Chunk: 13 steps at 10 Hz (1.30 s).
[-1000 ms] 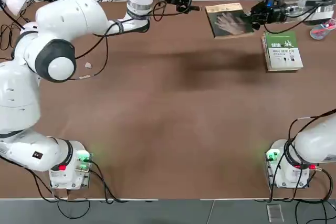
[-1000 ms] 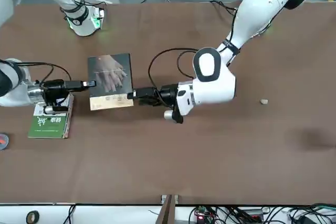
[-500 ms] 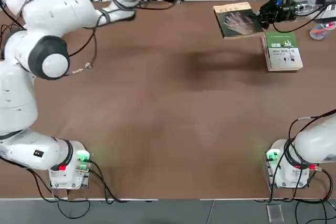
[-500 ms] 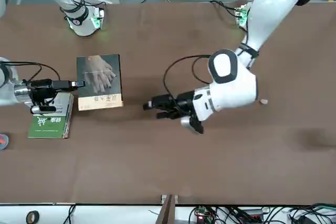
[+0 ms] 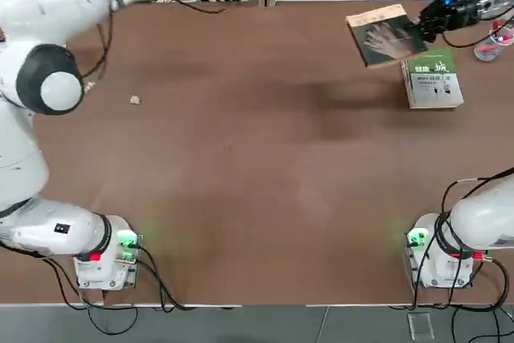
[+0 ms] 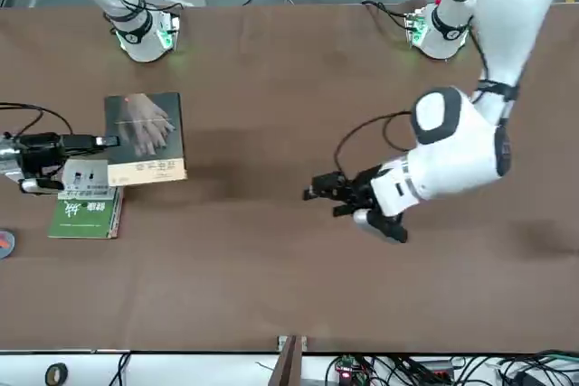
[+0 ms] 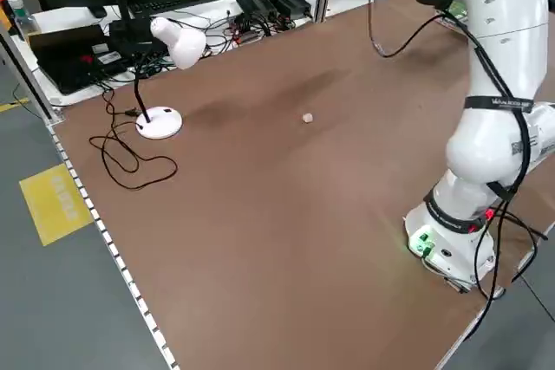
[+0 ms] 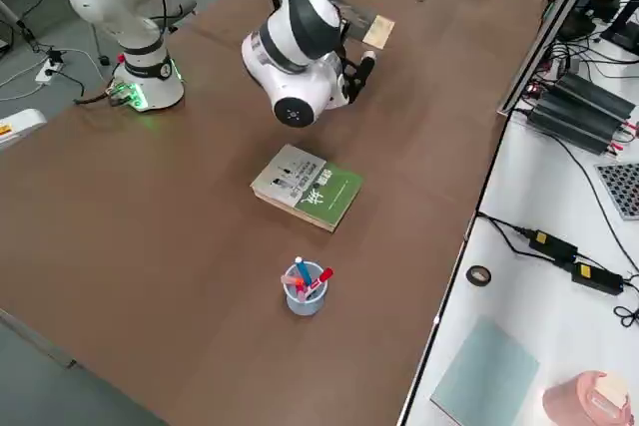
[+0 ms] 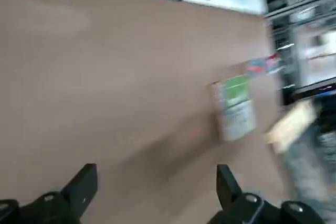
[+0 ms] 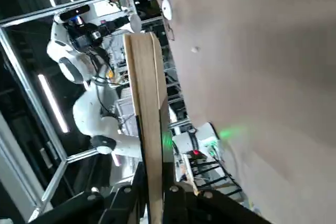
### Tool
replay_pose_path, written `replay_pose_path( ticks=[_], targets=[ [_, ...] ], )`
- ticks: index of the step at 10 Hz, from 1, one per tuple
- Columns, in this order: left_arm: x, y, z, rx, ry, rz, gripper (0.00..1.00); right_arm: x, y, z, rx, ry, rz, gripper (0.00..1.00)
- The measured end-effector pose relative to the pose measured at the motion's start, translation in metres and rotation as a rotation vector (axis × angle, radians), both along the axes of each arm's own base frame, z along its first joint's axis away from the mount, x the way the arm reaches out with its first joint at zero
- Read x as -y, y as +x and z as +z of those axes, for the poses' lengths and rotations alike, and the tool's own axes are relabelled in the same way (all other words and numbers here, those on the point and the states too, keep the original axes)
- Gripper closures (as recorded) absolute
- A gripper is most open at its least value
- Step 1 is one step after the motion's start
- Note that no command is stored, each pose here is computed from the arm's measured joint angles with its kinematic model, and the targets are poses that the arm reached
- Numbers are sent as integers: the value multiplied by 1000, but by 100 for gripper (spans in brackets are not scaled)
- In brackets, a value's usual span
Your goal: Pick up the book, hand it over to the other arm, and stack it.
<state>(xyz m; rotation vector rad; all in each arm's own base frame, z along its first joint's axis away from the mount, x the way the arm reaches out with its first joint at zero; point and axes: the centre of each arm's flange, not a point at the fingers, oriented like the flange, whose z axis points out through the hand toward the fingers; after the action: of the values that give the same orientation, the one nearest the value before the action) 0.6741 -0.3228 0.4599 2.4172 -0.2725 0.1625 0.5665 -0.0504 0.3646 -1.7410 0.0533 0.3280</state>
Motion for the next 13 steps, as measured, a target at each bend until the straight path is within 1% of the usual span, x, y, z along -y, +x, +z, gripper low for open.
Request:
replay_pose_path(
  ticks=[1, 4, 6, 8, 10, 13],
  targets=[
    [-23, 4, 5, 0, 60, -12, 0, 14, -2, 1, 9, -6, -1, 85],
    [-95, 10, 12, -38, 232, -34, 0, 51, -6, -2, 44, -43, -10, 85],
    [-135, 10, 23, -32, 358, -36, 0, 73, -6, -7, 64, -69, -20, 85],
    [-156, 6, 37, -19, 462, -42, 0, 93, -7, -9, 70, -114, -16, 85],
    [-180, 3, 47, -19, 543, -27, 0, 113, -8, -9, 70, -166, -14, 85],
    [-229, -2, 63, -58, 607, 14, 0, 143, -14, -12, 77, -230, -5, 85]
  ],
)
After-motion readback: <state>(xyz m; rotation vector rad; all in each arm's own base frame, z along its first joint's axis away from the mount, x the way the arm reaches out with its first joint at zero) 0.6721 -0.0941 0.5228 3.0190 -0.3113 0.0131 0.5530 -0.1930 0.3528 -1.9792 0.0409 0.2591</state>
